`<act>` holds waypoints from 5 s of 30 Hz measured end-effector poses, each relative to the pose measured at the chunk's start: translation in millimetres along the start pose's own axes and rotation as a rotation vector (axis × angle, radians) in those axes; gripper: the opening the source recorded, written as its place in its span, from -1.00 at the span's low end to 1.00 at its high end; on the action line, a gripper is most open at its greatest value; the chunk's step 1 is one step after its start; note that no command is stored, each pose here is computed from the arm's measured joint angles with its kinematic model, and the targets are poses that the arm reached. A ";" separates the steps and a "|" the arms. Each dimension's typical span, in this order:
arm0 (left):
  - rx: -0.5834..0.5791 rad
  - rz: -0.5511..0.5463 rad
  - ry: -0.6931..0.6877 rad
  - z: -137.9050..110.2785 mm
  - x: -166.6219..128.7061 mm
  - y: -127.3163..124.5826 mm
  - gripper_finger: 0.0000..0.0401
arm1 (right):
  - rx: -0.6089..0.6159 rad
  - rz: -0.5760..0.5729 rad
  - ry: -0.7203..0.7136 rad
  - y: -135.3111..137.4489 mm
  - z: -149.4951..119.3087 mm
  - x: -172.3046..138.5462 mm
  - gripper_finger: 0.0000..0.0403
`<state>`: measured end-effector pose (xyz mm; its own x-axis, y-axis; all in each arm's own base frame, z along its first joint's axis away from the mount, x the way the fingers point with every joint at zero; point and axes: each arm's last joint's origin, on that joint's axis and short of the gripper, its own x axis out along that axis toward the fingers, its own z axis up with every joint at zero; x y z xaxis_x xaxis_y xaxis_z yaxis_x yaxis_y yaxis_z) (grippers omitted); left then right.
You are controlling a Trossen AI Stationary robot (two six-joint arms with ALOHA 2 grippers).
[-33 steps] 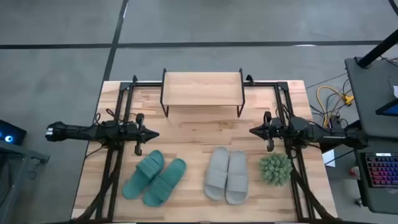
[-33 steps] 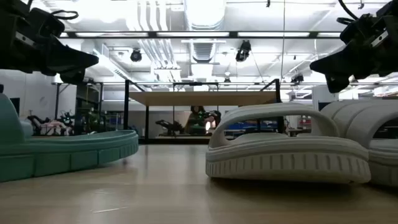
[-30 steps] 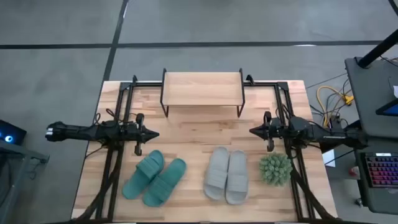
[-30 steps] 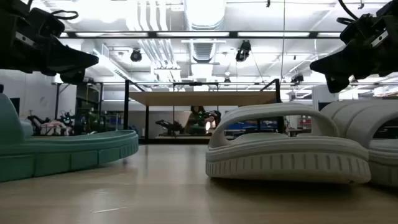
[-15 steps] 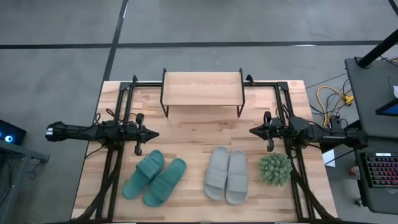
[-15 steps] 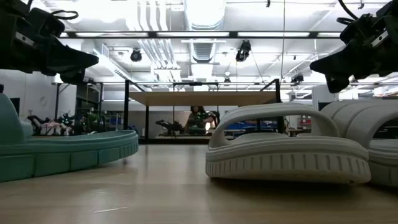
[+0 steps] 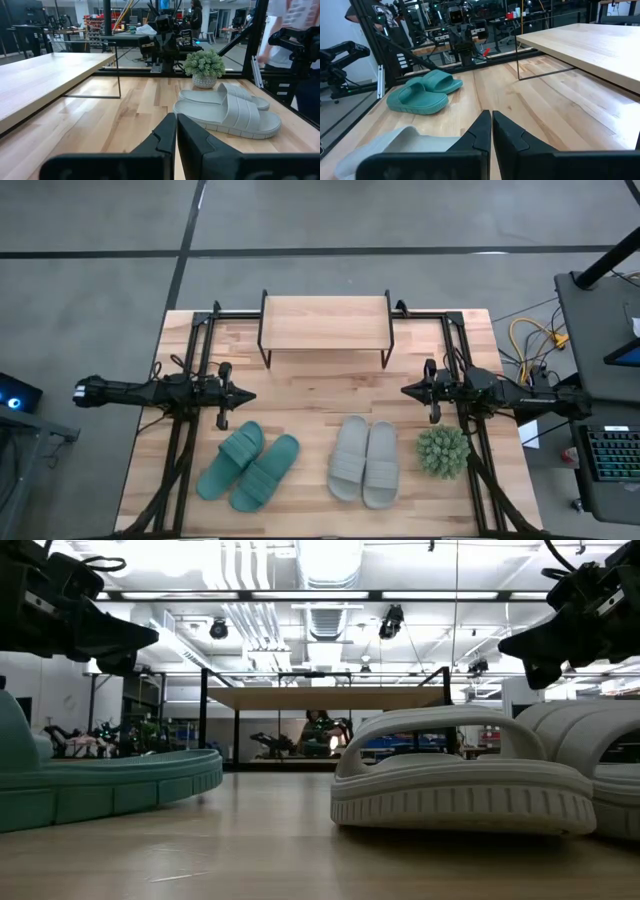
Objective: Pick and place slides into the shelf
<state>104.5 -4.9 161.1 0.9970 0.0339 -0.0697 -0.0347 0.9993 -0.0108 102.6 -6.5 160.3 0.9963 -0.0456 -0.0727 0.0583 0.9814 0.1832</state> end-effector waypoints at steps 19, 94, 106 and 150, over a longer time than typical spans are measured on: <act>0.000 0.000 0.000 0.0 0.0 0.0 -1.00 | 0.000 0.000 0.000 0.0 0.0 0.0 -0.96; -0.703 0.401 -0.655 53.0 -6.4 14.8 -1.00 | 0.671 0.019 -0.572 1.6 47.4 -12.9 -0.64; -0.433 0.353 -0.704 141.1 9.6 8.6 -1.00 | 0.430 -0.024 -0.542 17.3 125.8 -28.1 -0.40; -0.146 0.187 -0.548 210.4 127.8 -12.5 0.07 | 0.081 -0.214 0.236 39.2 238.6 15.9 -0.29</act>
<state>246.9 -10.3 362.3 0.8624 0.2495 0.4404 -0.1834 0.9650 -0.1875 135.8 -13.3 400.3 0.9194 -0.1952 -0.3415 0.2789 0.9357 0.2159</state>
